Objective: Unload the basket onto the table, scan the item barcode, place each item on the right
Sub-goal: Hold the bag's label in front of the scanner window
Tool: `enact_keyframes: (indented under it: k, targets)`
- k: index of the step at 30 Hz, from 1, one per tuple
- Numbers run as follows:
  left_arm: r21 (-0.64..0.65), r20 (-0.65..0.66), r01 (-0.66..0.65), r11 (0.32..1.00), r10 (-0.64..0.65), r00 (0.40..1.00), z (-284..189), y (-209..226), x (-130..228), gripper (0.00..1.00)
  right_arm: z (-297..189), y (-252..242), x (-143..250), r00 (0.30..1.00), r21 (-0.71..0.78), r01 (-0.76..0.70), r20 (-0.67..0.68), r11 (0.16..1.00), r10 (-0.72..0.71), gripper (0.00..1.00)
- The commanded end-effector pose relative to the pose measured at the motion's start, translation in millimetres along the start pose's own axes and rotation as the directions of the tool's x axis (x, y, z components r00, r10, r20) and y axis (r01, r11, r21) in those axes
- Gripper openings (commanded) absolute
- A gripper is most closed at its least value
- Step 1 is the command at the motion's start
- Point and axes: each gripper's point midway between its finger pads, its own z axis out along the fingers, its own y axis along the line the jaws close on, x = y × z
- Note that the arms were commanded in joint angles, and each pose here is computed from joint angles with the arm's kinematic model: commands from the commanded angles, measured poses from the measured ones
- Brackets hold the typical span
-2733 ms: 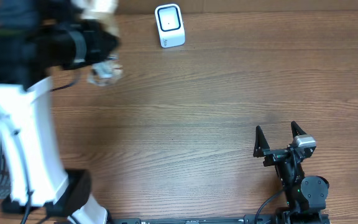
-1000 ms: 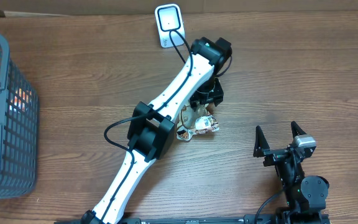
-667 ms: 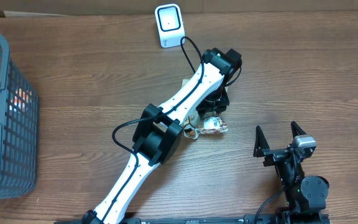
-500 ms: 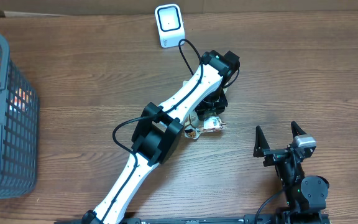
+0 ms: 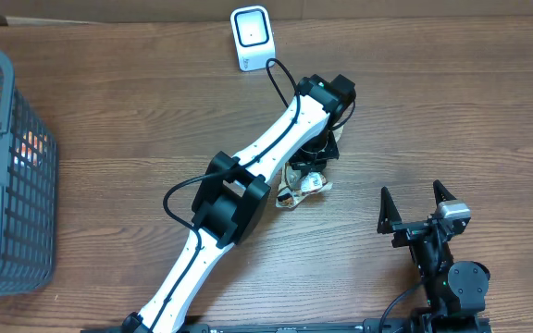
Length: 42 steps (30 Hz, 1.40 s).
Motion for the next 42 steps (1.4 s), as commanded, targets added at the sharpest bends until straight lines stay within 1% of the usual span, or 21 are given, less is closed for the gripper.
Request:
enact_keyframes:
  k: [1, 2, 4, 5, 6, 8, 10, 11, 12, 18, 21, 28, 29, 30, 31, 32, 33, 34, 36, 38, 42]
  targets:
    - [0.22, -0.138, -0.204, 0.954, 0.238, 0.961, -16.2, -12.5, 6.4, 0.04, 0.2, -0.5, 2.2, 1.0, 0.0, -0.004, 0.002, 1.0, 0.004, 1.0]
    - [0.279, -0.139, -0.243, 0.929, 0.289, 0.947, -27.5, -15.2, 7.5, 0.04, 0.2, -0.5, 2.2, 1.0, 0.0, -0.004, 0.002, 1.0, 0.004, 1.0]
    - [0.45, -0.108, -0.336, 0.827, 0.424, 0.899, -59.6, -23.1, 10.8, 0.04, 0.2, -0.5, 2.2, 1.0, 0.0, -0.004, 0.002, 1.0, 0.004, 1.0]
    - [0.515, -0.083, -0.364, 0.776, 0.468, 0.88, -73.0, -25.0, 11.3, 0.04, 0.2, -0.4, 2.2, 1.0, 0.0, -0.004, 0.002, 1.0, 0.004, 1.0]
    - [0.606, -0.037, -0.396, 0.69, 0.522, 0.852, -93.4, -26.7, 12.0, 0.04, 0.2, -0.5, 2.2, 1.0, 0.0, -0.004, 0.002, 1.0, 0.004, 1.0]
    - [0.725, 0.057, -0.421, 0.545, 0.562, 0.825, -123.5, -27.2, 6.4, 0.04, 0.2, -0.5, 2.2, 1.0, 0.0, -0.004, 0.002, 1.0, 0.004, 1.0]
    - [0.787, 0.071, -0.377, 0.489, 0.535, 0.842, -139.0, -22.4, -2.2, 0.04, 0.2, -0.5, 2.2, 1.0, 0.0, -0.004, 0.002, 1.0, 0.004, 1.0]
    - [0.8, 0.073, -0.366, 0.476, 0.528, 0.846, -142.5, -21.2, -4.2, 0.04, 0.2, -0.5, 2.2, 1.0, 0.0, -0.004, 0.002, 1.0, 0.004, 1.0]
    - [0.825, 0.077, -0.345, 0.448, 0.515, 0.854, -149.6, -18.8, -8.1, 0.04, 0.2, -0.5, 2.2, 1.0, 0.0, -0.004, 0.002, 1.0, 0.004, 1.0]
    - [0.94, 0.081, -0.224, 0.259, 0.466, 0.881, -191.7, -15.2, -16.4, 0.04, 0.2, -0.5, 2.2, 1.0, 0.0, -0.004, 0.002, 1.0, 0.004, 1.0]
    - [0.948, 0.074, -0.207, 0.242, 0.464, 0.883, -195.7, -16.1, -15.6, 0.04, 0.2, -0.4, 2.2, 1.0, 0.0, -0.004, 0.002, 1.0, 0.004, 1.0]
    - [0.946, 0.052, -0.192, 0.261, 0.462, 0.885, -193.7, -17.4, -14.2, 0.04, 0.2, -0.5, 2.2, 1.0, 0.0, -0.004, 0.002, 1.0, 0.004, 1.0]
    - [0.931, 0.044, -0.203, 0.304, 0.458, 0.888, -186.2, -15.3, -16.0, 0.04, 0.2, -0.5, 2.2, 1.0, 0.0, -0.004, 0.002, 1.0, 0.004, 1.0]
    - [0.898, 0.017, -0.209, 0.387, 0.444, 0.896, -173.0, -10.7, -19.7, 0.04, 0.2, -0.5, 2.2, 1.0, 0.0, -0.004, 0.002, 1.0, 0.004, 1.0]
    - [0.818, -0.034, -0.206, 0.537, 0.402, 0.915, -149.7, -1.0, -26.3, 0.04, 0.2, -0.5, 2.2, 1.0, 0.0, -0.004, 0.002, 1.0, 0.004, 1.0]
    - [0.749, -0.059, -0.202, 0.631, 0.368, 0.928, -134.6, 6.8, -31.0, 0.04, 0.2, -0.5, 2.2, 1.0, 0.0, -0.004, 0.002, 1.0, 0.004, 1.0]
    - [0.625, -0.079, -0.196, 0.755, 0.311, 0.947, -114.0, 20.1, -38.5, 0.04, 0.2, -0.5, 2.2, 1.0, 0.0, -0.004, 0.002, 1.0, 0.004, 1.0]
    - [0.534, -0.08, -0.188, 0.825, 0.271, 0.959, -102.2, 29.3, -43.4, 0.04, 0.2, -0.5, 2.2, 1.0, 0.0, -0.004, 0.002, 1.0, 0.004, 1.0]
    - [0.353, -0.058, -0.169, 0.92, 0.201, 0.978, -84.6, 45.3, -51.4, 0.04, 0.2, -0.5, 2.2, 1.0, 0.0, -0.004, 0.002, 1.0, 0.004, 1.0]
    - [0.156, 0.001, -0.143, 0.977, 0.145, 0.989, -73.0, 58.6, -57.8, 0.04, 0.2, -0.5, 2.2, 1.0, 0.0, -0.004, 0.002, 1.0, 0.004, 1.0]
    - [-0.07, 0.11, -0.126, 0.989, 0.134, 0.985, -66.8, 61.1, -57.6, 0.04, 0.2, -0.5, 2.2, 1.0, 0.0, -0.004, 0.002, 1.0, 0.004, 1.0]
